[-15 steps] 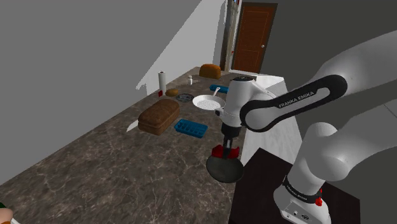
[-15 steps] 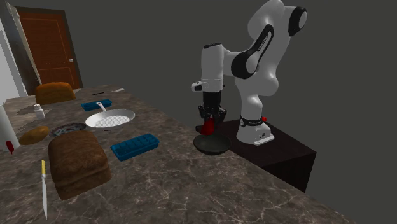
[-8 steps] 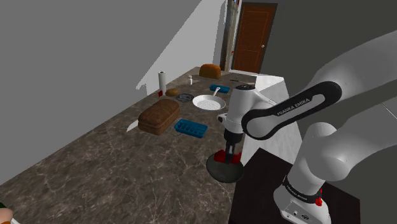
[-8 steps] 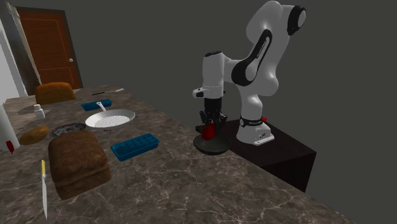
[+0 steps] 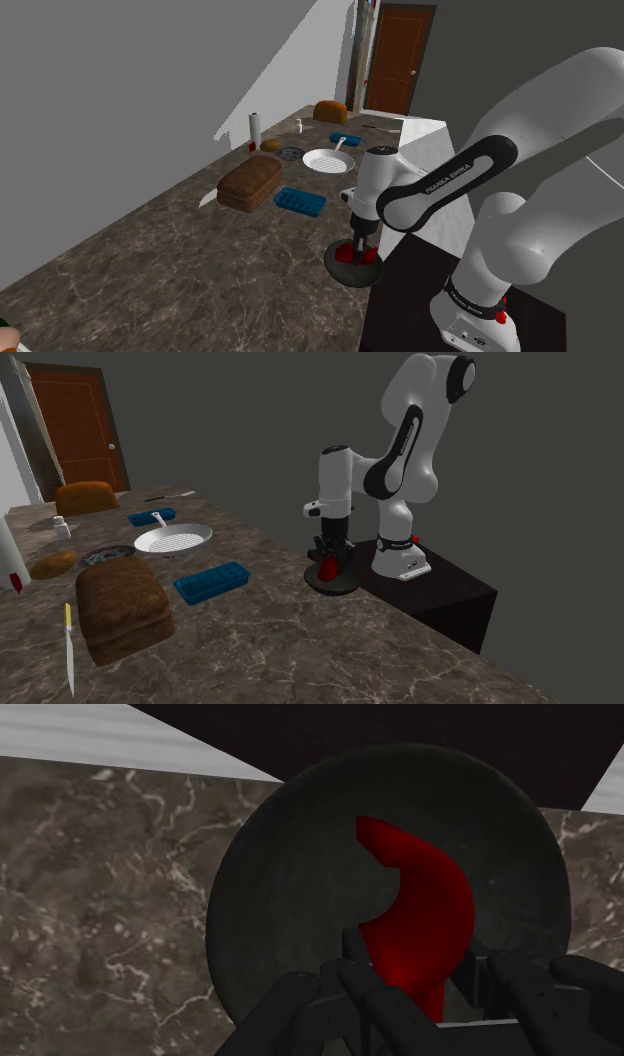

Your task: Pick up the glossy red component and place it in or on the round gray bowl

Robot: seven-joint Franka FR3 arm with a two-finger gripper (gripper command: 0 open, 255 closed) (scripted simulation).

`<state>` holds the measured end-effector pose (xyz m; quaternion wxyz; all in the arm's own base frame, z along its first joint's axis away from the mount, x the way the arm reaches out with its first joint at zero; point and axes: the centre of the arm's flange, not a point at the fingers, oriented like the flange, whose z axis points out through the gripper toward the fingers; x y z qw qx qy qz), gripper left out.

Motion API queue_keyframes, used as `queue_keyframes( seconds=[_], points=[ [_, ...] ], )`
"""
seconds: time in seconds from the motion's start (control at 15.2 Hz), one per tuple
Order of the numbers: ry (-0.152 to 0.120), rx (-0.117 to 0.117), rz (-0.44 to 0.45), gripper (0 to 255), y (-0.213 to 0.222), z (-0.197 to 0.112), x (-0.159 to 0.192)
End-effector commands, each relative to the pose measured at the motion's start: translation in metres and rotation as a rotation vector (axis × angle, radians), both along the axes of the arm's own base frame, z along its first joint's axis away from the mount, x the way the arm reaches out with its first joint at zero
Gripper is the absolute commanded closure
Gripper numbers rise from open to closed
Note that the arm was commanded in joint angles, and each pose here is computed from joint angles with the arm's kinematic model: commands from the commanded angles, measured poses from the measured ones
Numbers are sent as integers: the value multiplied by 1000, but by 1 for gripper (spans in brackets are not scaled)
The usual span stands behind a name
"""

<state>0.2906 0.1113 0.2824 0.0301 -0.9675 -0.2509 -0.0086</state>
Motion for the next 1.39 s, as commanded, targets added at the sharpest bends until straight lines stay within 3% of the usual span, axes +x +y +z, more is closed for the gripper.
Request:
queue_keyframes(
  seconds=[0.0, 0.26, 0.33, 0.66, 0.92, 1.32],
  points=[
    [0, 0, 0, 255, 0, -1, 0],
    [0, 0, 0, 255, 0, -1, 0],
    [0, 0, 0, 0, 0, -1, 0],
    [0, 0, 0, 0, 0, -1, 0],
    [0, 0, 0, 0, -3, 49, 0],
    [0, 0, 0, 0, -3, 49, 0]
  ],
)
